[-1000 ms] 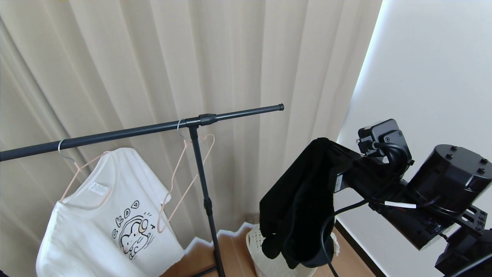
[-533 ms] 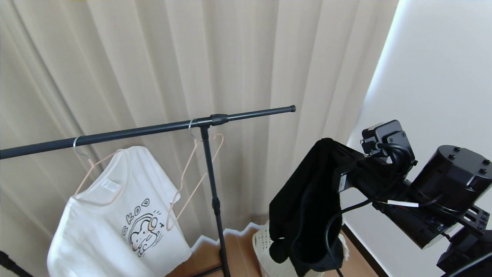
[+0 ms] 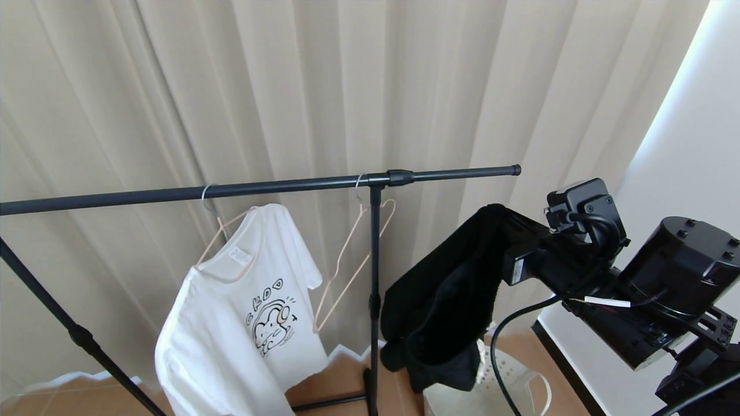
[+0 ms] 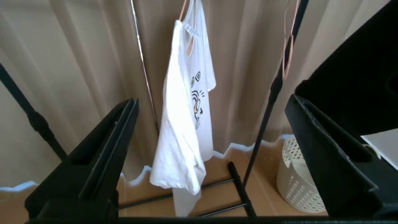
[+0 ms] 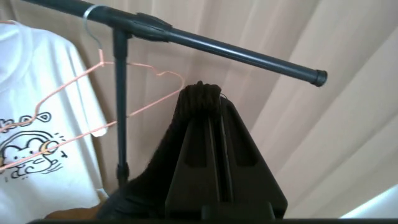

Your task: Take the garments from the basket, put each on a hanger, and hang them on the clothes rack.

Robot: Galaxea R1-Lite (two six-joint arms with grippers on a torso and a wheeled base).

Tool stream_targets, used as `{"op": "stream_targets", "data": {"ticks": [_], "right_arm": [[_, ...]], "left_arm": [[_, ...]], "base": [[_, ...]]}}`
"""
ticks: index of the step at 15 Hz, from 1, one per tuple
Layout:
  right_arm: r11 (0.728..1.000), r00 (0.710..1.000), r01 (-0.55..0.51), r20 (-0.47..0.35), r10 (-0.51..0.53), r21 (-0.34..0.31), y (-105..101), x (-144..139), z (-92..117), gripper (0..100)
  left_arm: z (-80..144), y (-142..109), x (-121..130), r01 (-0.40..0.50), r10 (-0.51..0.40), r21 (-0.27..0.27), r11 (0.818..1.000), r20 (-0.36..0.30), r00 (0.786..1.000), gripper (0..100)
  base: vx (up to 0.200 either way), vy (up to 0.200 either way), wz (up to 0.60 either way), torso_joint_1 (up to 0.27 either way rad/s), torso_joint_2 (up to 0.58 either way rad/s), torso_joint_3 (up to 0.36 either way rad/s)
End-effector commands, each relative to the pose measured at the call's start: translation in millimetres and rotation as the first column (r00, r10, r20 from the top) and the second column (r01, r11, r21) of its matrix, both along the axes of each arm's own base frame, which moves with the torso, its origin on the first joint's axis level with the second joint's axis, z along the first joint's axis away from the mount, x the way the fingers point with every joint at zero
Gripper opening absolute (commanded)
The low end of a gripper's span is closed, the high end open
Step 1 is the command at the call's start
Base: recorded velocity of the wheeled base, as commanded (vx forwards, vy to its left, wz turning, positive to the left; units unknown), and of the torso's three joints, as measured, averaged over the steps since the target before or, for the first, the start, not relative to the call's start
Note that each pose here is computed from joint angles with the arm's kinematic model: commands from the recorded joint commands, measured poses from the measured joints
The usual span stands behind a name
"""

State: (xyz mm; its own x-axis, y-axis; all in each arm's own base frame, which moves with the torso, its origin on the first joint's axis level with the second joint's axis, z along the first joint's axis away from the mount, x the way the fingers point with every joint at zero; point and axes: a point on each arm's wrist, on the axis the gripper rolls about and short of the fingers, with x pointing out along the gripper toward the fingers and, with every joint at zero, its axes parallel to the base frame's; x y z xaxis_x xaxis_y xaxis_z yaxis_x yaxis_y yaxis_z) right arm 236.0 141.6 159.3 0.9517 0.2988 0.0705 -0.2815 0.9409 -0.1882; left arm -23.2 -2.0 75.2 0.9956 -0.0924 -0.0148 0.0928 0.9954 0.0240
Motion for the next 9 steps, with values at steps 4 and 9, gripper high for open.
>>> {"op": "stream_targets", "data": {"ticks": [4, 9], "right_arm": [[1.0, 1.0, 0.001, -0.007, -0.001, -0.005, -0.3, 0.2, -2.1, 0], [1.0, 1.0, 0.002, -0.003, -0.002, -0.017, -0.5, 0.0, -2.3, 0]], "left_arm": [[0.2, 0.0, 0.0, -0.001, 0.001, -0.001, 1.0, 0.001, 1.0, 100], [0.2, 0.0, 0.0, -0.001, 0.001, -0.001, 1.0, 0.001, 1.0, 100]], "base": [[-0.2, 0.0, 0.0, 0.002, 0.0, 0.001], [-0.04, 0.04, 0.0, 0.0, 0.0, 0.0]]}}
